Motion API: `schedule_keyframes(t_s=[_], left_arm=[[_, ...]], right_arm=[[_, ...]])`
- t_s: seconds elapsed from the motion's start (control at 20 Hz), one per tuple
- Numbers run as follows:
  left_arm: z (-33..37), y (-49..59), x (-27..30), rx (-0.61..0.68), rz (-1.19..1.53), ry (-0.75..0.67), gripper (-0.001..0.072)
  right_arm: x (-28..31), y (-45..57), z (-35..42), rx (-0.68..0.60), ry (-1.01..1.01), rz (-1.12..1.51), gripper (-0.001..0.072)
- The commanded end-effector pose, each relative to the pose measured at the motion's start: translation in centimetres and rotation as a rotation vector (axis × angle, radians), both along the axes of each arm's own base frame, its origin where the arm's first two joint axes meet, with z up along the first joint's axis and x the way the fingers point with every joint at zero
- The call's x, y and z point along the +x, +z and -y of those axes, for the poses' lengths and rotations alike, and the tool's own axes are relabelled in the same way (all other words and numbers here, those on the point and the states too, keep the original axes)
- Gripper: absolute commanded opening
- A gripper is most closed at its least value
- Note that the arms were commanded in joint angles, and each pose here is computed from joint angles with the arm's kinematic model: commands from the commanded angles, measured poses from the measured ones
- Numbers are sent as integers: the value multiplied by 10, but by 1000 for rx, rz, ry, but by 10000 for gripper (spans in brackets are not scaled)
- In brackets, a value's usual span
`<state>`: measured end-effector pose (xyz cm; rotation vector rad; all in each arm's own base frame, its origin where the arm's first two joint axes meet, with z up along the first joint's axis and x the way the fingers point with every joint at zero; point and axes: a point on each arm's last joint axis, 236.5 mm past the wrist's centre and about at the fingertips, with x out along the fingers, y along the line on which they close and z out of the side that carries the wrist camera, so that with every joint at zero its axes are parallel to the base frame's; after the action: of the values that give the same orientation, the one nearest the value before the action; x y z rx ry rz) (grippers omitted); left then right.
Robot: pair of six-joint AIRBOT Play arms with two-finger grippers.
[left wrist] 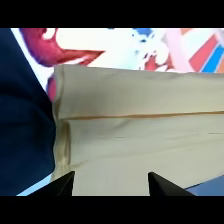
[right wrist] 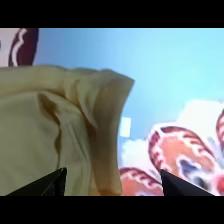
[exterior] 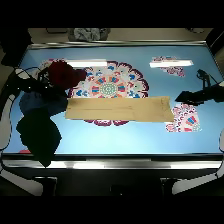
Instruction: Fold the shirts.
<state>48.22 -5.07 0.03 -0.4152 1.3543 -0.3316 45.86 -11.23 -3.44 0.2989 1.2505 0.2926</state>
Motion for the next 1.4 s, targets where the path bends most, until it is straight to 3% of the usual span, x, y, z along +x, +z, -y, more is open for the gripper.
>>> schedule_keyframes(t_s=[0.0,0.25,0.45,0.5,0.55,0.6,0.65,0.7,0.75,0.8,1.0,1.2,1.35], left_arm=[[2,60,-1,24,142,-18,532],[34,118,-16,33,265,-82,533],[73,129,-28,23,291,-167,533],[83,127,-30,20,288,-188,533],[94,126,-31,16,291,-207,533],[103,124,-30,12,302,-218,532],[115,120,-29,8,314,-227,508],[127,114,-28,3,318,-238,357],[142,102,-30,-2,310,-257,75],[160,89,-33,-12,295,-280,26],[265,38,-61,-207,169,-353,25],[356,16,-68,-452,89,-255,23],[391,-9,-75,-492,47,-230,22]], right_arm=[[-50,-25,13,88,32,-194,719],[-20,-63,-42,335,12,-191,719],[-11,-77,-90,340,81,-225,710],[-7,-75,-101,339,91,-221,610],[-6,-71,-111,339,113,-214,333],[-4,-64,-117,334,128,-202,108],[-2,-53,-119,324,143,-178,50],[1,-36,-120,306,155,-140,49],[3,-18,-119,290,162,-101,48],[5,3,-119,271,168,-60,48],[0,90,-119,195,168,102,47],[-27,158,-127,154,178,184,47],[-53,193,-130,99,195,226,47]])
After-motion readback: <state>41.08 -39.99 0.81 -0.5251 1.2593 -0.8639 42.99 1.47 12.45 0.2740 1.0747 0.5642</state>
